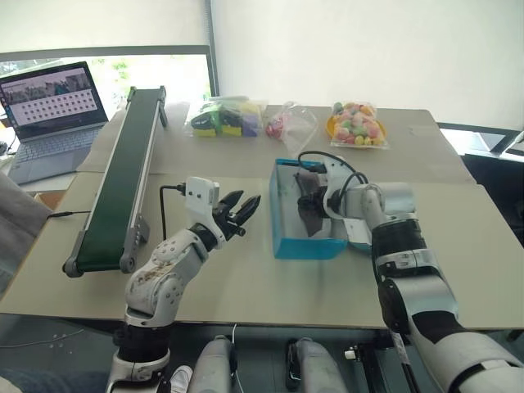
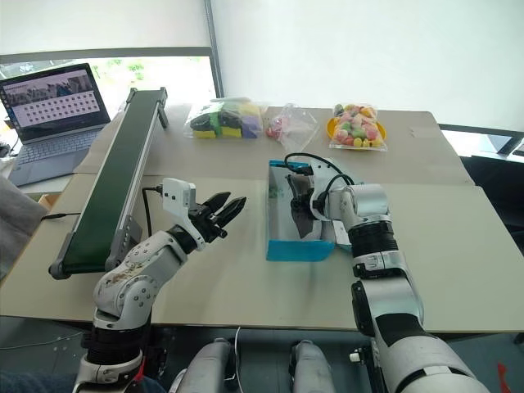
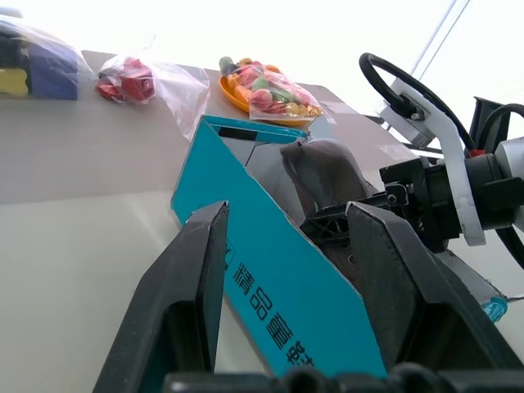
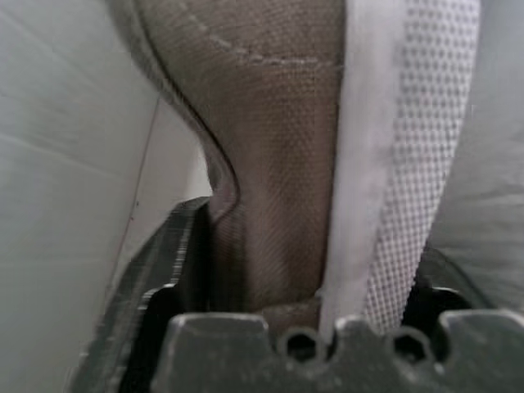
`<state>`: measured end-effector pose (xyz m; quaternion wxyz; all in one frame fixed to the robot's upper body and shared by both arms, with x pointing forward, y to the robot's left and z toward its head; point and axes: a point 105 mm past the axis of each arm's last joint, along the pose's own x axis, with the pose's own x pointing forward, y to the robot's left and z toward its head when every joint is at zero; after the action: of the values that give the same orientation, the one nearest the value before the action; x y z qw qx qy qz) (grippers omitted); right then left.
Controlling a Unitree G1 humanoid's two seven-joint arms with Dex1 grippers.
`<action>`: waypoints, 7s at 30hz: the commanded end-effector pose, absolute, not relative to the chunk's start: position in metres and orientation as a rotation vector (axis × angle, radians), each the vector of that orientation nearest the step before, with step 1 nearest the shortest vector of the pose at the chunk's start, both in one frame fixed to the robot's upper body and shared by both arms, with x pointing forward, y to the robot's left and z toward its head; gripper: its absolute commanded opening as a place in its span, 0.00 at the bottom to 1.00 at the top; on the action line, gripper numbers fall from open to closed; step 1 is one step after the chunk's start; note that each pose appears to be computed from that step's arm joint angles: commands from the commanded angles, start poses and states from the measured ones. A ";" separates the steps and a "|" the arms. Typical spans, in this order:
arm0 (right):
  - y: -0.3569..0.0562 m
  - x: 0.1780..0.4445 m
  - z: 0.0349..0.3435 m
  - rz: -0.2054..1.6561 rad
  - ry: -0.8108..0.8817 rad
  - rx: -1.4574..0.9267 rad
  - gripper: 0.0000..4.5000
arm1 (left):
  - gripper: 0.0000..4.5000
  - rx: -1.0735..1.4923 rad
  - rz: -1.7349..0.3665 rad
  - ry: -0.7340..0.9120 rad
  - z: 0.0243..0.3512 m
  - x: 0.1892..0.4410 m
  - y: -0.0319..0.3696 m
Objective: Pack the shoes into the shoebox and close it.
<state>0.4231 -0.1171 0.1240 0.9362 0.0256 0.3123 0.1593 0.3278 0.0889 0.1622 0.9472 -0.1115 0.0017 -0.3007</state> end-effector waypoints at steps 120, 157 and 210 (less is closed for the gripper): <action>-0.030 0.334 0.157 0.988 0.074 -0.324 1.00 | 0.99 -0.015 0.325 0.053 0.135 0.325 0.316; -0.008 0.342 0.238 1.037 0.242 0.708 1.00 | 0.59 -0.498 -0.606 -0.116 0.201 0.308 0.133; -0.084 0.402 0.280 0.596 0.163 0.586 0.09 | 0.99 -0.342 -0.619 -0.004 0.166 0.315 0.115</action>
<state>0.4022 -0.0807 0.2753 0.9018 0.3142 0.0818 0.2851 0.3166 0.1186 0.1607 0.9397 -0.1766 0.0103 -0.2928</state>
